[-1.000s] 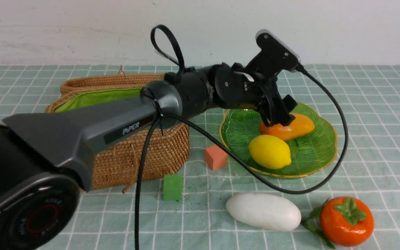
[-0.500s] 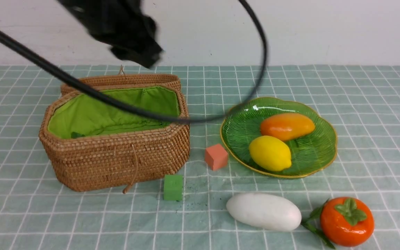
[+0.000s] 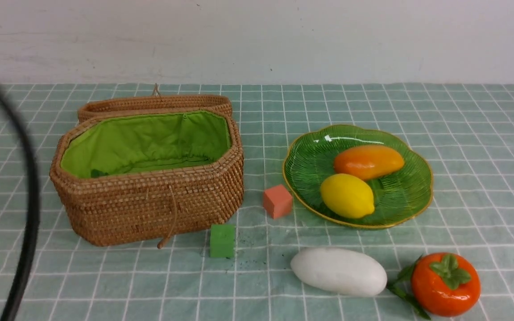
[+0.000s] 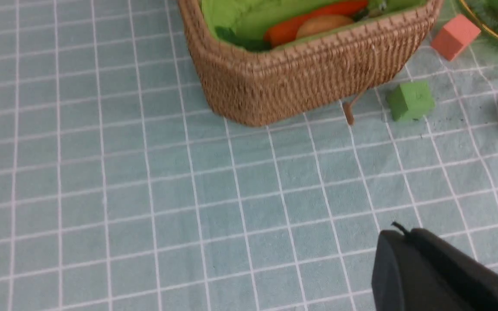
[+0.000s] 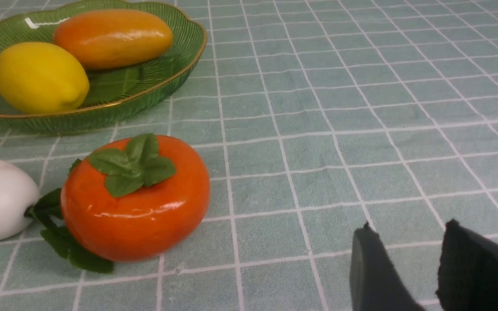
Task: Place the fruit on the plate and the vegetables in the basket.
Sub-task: Grab a tomato with your right arm and place it on the plate on the right.
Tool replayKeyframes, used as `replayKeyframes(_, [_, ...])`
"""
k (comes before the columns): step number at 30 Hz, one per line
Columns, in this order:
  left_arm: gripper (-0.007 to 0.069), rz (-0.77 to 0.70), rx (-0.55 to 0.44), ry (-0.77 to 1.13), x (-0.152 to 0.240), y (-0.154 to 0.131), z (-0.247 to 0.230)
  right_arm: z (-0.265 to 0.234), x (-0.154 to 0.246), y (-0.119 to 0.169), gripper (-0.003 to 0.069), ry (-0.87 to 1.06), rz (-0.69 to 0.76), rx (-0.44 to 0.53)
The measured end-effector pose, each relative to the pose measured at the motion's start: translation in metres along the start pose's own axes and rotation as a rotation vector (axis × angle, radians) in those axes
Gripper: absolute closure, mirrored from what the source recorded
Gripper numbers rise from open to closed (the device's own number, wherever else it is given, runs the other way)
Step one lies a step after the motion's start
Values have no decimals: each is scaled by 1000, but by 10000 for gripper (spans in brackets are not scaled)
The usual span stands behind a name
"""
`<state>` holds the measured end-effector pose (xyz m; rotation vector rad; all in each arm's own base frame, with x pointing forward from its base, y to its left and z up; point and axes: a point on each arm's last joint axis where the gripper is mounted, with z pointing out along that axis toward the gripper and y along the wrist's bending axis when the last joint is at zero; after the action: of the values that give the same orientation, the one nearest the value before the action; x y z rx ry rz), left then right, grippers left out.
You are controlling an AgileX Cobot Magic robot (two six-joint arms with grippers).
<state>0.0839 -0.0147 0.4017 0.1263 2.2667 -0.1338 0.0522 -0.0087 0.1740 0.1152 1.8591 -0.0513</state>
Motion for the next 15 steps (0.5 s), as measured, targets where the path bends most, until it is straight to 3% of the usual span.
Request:
replayKeyframes(8, [638,-67,69,-417,113,2,21,0,0,0,417,0,0,0])
replayKeyframes(15, [638,-108,112,-610,133,2,32,0,0,0,417,0,0,0])
